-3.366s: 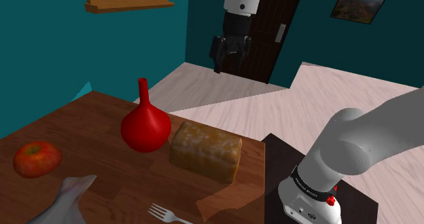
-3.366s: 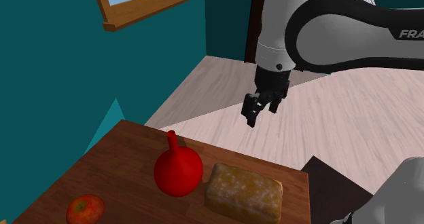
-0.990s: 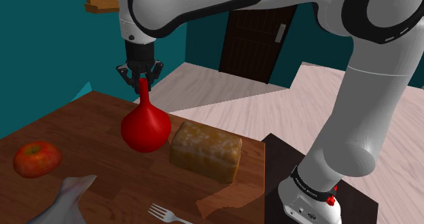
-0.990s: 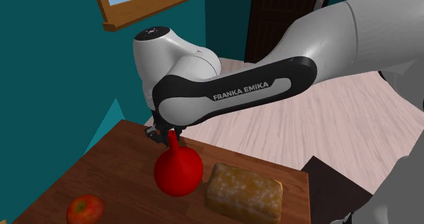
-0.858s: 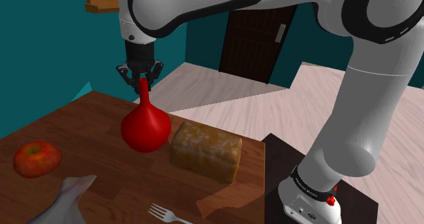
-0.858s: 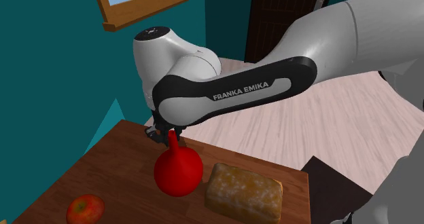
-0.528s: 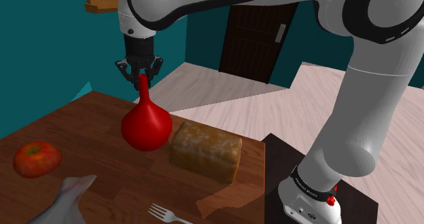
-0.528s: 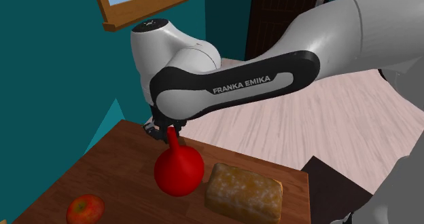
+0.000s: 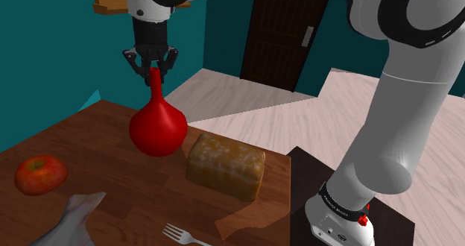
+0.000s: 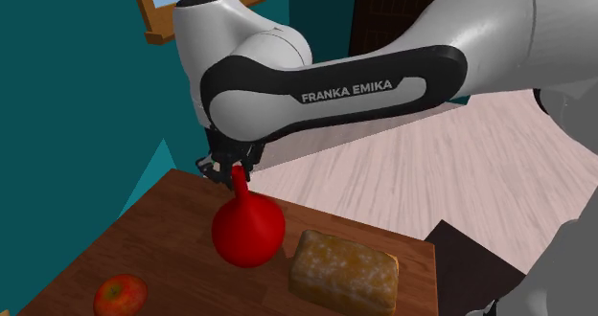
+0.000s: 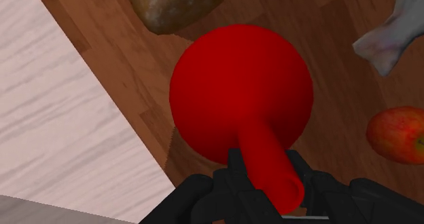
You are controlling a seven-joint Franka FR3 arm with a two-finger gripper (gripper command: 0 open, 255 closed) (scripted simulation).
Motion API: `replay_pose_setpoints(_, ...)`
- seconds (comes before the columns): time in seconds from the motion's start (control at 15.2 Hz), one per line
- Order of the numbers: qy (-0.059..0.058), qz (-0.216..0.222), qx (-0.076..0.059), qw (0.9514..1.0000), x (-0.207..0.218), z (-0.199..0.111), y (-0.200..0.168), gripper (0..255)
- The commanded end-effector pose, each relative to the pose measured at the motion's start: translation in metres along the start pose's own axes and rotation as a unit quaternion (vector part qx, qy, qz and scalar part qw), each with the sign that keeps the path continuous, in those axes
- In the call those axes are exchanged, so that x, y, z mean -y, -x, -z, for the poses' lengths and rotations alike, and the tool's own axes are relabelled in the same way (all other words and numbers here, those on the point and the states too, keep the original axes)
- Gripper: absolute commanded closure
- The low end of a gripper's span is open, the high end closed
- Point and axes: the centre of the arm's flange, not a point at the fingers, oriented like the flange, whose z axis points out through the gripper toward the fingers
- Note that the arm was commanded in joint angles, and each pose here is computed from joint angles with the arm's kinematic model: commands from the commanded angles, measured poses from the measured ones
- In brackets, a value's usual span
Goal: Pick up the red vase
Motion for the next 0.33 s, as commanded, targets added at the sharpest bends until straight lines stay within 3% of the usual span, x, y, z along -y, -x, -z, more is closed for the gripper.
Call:
replay_pose_setpoints(0.0, 0.0, 0.0, -0.001, 1.0, -0.001, 0.011, 0.0, 255)
replay_pose_setpoints(0.26, 0.0, 0.0, -0.001, 1.0, -0.001, 0.022, 0.0, 255)
